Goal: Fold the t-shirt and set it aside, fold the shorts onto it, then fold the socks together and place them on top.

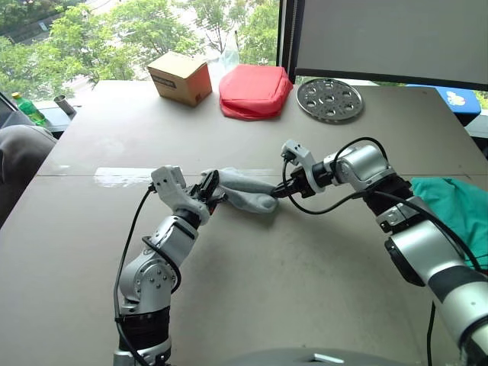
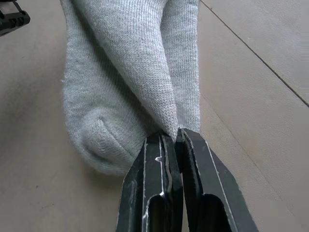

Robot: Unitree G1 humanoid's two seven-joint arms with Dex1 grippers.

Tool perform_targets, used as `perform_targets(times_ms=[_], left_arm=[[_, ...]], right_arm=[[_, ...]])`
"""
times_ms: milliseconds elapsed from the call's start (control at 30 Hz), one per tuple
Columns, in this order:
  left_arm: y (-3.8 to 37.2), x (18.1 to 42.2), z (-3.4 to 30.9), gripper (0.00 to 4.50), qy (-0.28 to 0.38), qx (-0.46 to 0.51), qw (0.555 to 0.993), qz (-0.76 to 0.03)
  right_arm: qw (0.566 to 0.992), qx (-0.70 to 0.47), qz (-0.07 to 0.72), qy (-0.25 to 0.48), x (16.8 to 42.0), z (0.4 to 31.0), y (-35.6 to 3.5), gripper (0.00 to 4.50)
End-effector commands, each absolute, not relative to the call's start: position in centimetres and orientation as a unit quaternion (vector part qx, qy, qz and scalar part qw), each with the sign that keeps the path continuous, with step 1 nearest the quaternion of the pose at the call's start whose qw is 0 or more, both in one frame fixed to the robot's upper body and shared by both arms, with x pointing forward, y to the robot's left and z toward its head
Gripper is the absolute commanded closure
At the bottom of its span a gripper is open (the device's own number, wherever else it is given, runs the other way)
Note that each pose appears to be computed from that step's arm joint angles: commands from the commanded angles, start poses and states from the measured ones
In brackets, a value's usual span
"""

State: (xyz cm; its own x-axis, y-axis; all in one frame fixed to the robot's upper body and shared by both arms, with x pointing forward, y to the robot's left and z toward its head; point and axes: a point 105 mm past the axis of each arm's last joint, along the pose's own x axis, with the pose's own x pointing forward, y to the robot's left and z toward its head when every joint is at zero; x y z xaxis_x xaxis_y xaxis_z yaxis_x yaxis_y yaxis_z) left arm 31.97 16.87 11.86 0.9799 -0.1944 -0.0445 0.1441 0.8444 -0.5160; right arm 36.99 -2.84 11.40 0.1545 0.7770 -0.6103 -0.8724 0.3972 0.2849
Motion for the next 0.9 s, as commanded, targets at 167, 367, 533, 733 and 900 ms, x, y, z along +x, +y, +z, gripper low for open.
perform_targets(times_ms=[167, 367, 533, 733, 900], left_arm=[[16.3, 30.9, 15.7, 4.50, -0.060, -0.245, 0.954, -0.160], [17.6, 31.7, 8.8, 4.50, 0.078, -0.226, 0.968, -0.080], [18.7, 32.7, 9.4, 4.50, 0.056, -0.196, 0.976, -0.078], [18.7, 32.8, 12.6, 4.50, 0.007, -0.158, 0.977, -0.143], [19.1, 33.6, 11.7, 4.50, 0.033, -0.146, 0.979, -0.135]], right_arm=[[0.762, -0.080, 0.564, 0.308, 37.5, 13.8, -3.0, 4.45], [0.757, -0.086, 0.556, 0.333, 37.0, 11.6, -2.9, 4.45], [0.753, -0.082, 0.564, 0.330, 36.6, 11.8, -2.4, 4.45], [0.752, -0.089, 0.568, 0.323, 36.4, 12.1, -2.5, 4.45], [0.748, -0.097, 0.575, 0.318, 36.0, 12.0, -2.3, 4.45]])
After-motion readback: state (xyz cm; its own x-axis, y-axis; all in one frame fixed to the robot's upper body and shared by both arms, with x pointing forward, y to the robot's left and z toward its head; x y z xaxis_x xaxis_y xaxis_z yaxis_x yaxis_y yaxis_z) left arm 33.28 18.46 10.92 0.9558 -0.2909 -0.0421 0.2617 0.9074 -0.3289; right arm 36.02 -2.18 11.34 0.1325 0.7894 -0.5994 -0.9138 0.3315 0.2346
